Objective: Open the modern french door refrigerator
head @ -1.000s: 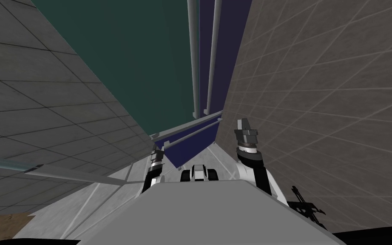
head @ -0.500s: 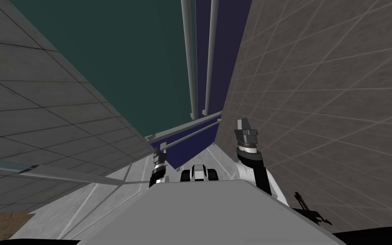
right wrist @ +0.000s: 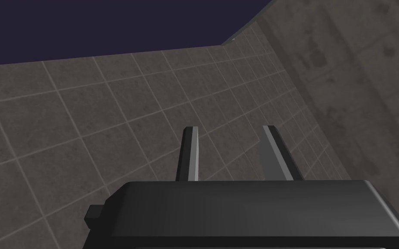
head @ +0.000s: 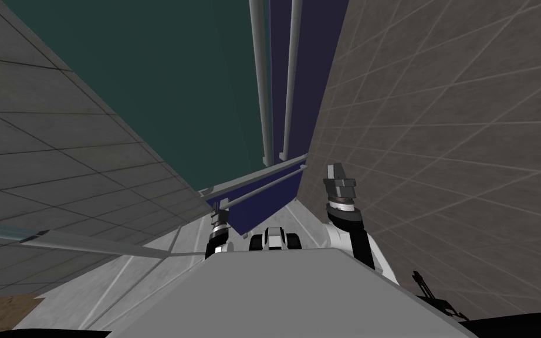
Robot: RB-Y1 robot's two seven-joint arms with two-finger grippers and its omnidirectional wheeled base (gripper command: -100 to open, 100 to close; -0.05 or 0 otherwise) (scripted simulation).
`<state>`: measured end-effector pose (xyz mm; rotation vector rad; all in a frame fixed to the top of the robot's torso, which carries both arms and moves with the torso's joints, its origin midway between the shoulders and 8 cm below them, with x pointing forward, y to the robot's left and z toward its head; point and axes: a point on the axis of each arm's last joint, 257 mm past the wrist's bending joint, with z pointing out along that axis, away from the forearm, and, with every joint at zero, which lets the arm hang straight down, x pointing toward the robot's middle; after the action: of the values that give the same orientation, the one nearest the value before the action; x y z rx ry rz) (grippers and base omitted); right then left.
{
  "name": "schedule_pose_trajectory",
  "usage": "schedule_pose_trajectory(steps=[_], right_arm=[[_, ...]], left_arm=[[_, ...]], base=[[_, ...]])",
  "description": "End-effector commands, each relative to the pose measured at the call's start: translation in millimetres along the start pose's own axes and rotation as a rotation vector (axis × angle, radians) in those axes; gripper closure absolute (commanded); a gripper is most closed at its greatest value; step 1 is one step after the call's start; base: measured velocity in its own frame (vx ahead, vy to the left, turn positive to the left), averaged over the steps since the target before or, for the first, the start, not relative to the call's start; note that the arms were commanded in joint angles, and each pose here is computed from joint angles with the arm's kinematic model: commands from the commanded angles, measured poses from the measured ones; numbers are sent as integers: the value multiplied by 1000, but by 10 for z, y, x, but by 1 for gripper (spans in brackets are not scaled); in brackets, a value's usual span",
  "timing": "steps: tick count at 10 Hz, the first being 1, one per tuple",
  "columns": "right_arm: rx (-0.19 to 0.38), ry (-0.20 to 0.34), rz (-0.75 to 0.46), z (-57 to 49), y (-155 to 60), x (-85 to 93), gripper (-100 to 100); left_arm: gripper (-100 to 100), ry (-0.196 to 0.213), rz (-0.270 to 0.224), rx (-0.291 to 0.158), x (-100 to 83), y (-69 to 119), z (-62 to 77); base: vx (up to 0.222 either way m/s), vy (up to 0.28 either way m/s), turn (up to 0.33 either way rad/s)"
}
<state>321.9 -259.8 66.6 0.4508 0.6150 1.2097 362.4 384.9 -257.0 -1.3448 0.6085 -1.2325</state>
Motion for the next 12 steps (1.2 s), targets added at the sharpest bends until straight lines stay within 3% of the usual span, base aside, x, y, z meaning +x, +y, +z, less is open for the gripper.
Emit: schedule_pose_trajectory(steps=[1,2,7,12], right_arm=[[0,0,0,0,0,0,0],[0,0,0,0,0,0,0],[0,0,0,1,0,1,0],[0,0,0,1,0,1,0]], left_arm=[[100,0,-1,-1,2,92,-49],[100,4,-1,13,17,27,-4],[100,2,3,3,7,-47,-36],[100,7,1,-1,34,-85,-122]], base=[[-65,1,6],[-37,-6,-8],[-107,-85,11],[-156,-97,9]])
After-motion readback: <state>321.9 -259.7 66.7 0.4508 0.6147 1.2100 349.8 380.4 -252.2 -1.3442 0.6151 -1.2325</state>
